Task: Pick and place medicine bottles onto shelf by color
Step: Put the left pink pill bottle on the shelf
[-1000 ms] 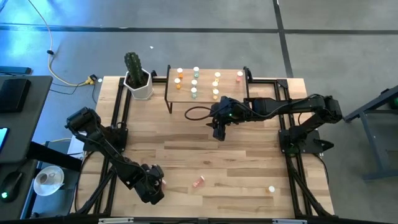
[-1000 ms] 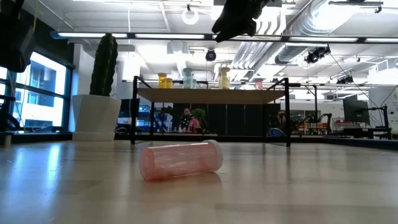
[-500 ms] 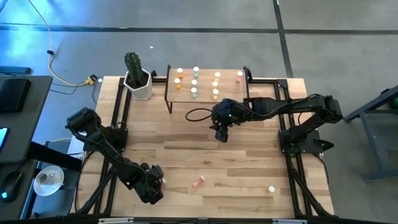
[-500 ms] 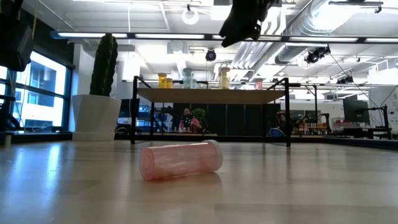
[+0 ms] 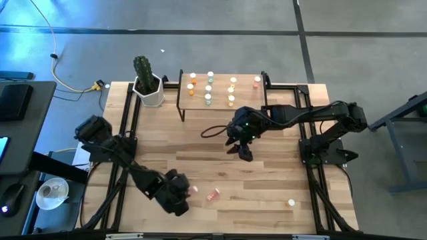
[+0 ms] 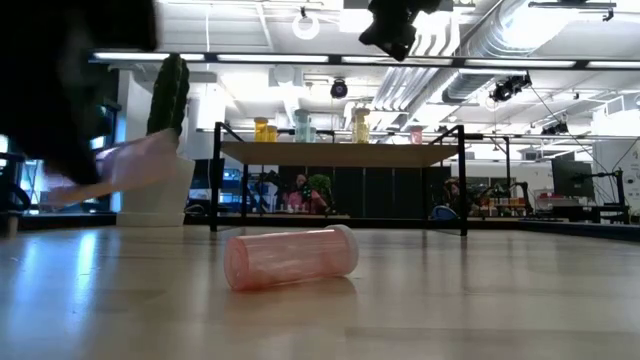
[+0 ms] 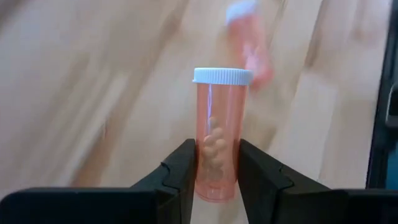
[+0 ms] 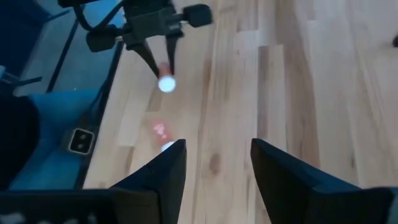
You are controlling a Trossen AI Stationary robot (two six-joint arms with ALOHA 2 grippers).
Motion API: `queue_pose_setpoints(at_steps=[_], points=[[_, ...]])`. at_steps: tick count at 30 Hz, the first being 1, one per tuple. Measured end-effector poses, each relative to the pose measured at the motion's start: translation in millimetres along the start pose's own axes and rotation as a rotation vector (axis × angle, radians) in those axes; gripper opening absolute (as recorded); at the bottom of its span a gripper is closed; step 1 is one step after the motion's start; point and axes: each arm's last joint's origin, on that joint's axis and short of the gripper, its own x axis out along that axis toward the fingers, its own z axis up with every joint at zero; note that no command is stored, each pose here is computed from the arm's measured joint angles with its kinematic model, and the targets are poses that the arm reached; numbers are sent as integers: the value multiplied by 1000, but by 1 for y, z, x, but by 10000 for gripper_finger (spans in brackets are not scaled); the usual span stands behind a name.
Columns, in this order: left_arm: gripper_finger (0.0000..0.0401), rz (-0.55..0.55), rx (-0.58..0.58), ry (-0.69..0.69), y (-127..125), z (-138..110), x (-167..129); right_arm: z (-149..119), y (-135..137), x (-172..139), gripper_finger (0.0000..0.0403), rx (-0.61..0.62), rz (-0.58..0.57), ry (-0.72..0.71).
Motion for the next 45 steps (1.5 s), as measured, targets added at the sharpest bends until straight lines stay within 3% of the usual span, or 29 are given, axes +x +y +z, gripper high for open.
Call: queue_pose_setpoints(at_steps=[7, 14, 23, 30, 36, 45], points=[[90, -73, 109, -240, -6, 43, 6, -1, 16, 0, 162, -62, 26, 0], [90, -124, 216, -477, -3, 89, 7, -3, 38, -21, 161, -174, 25, -54], [90, -90, 329, -707, 11, 132, 4, -6, 52, -43, 161, -314, -39, -93], [90, -31, 388, -799, 23, 151, 2, -3, 52, -43, 161, -357, -43, -130], [90, 29, 434, -817, 33, 161, 4, 0, 49, -44, 161, -367, -176, -155], [90, 91, 454, -876, 48, 177, 2, 0, 47, -44, 161, -403, -243, -152]])
